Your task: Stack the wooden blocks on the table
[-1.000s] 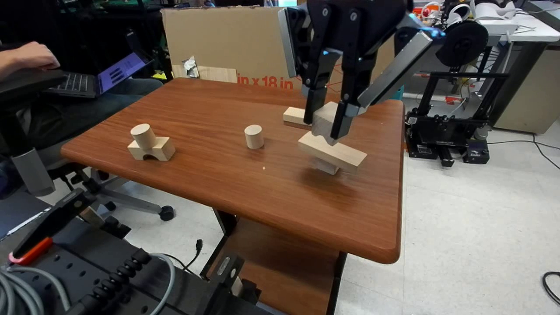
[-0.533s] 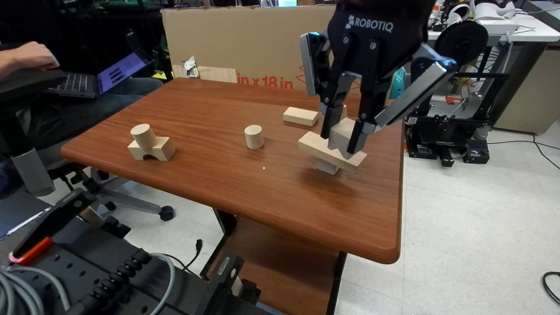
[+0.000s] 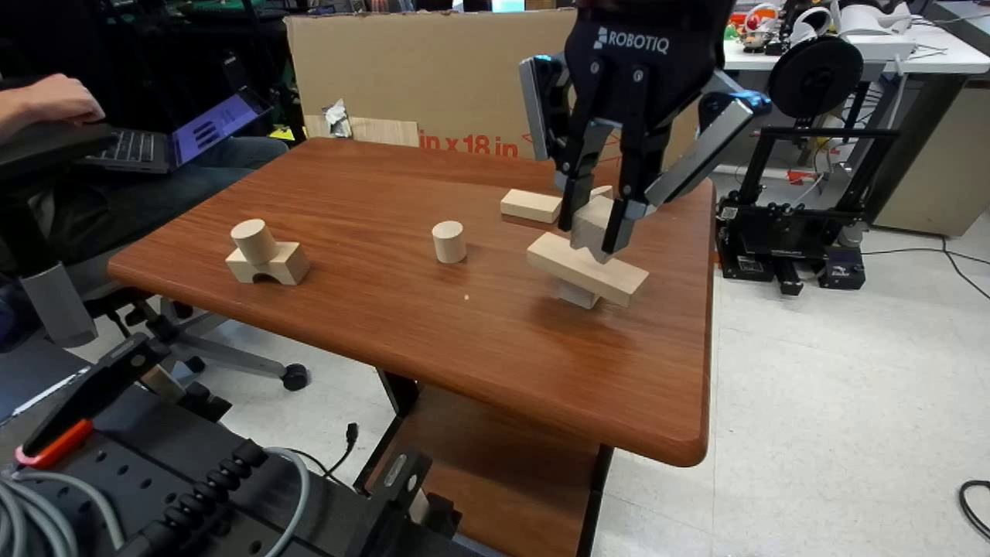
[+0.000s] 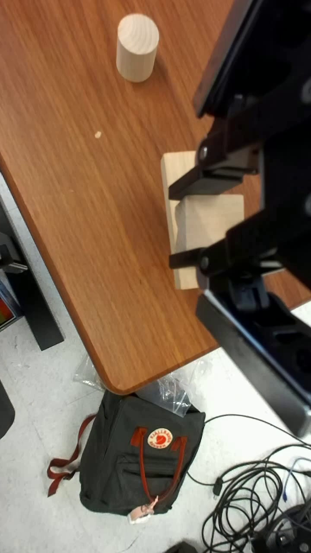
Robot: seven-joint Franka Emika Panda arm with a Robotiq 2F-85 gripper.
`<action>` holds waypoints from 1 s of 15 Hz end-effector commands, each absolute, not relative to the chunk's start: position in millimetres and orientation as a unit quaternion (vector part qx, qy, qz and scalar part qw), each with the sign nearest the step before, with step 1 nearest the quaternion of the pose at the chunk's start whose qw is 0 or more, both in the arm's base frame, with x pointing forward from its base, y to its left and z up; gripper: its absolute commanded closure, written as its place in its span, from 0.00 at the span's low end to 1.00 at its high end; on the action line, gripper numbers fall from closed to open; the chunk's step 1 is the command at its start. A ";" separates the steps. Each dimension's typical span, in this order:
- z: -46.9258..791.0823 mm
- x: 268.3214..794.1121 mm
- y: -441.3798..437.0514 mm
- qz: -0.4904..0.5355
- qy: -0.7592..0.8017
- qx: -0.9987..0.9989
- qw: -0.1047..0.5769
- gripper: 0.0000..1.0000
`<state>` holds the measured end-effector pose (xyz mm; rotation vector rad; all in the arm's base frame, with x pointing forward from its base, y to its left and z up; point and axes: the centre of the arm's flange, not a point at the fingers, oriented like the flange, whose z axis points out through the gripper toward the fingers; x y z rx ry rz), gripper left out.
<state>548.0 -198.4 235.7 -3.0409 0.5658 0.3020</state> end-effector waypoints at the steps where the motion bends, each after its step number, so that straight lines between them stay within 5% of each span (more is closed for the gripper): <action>1: 243.8 552.7 -186.6 0.096 0.171 -0.980 0.010 0.92; 14: 219.1 567.2 -181.4 0.123 0.169 -0.978 -0.021 0.92; 15: 217.7 567.0 -180.4 0.128 0.167 -0.977 -0.023 0.42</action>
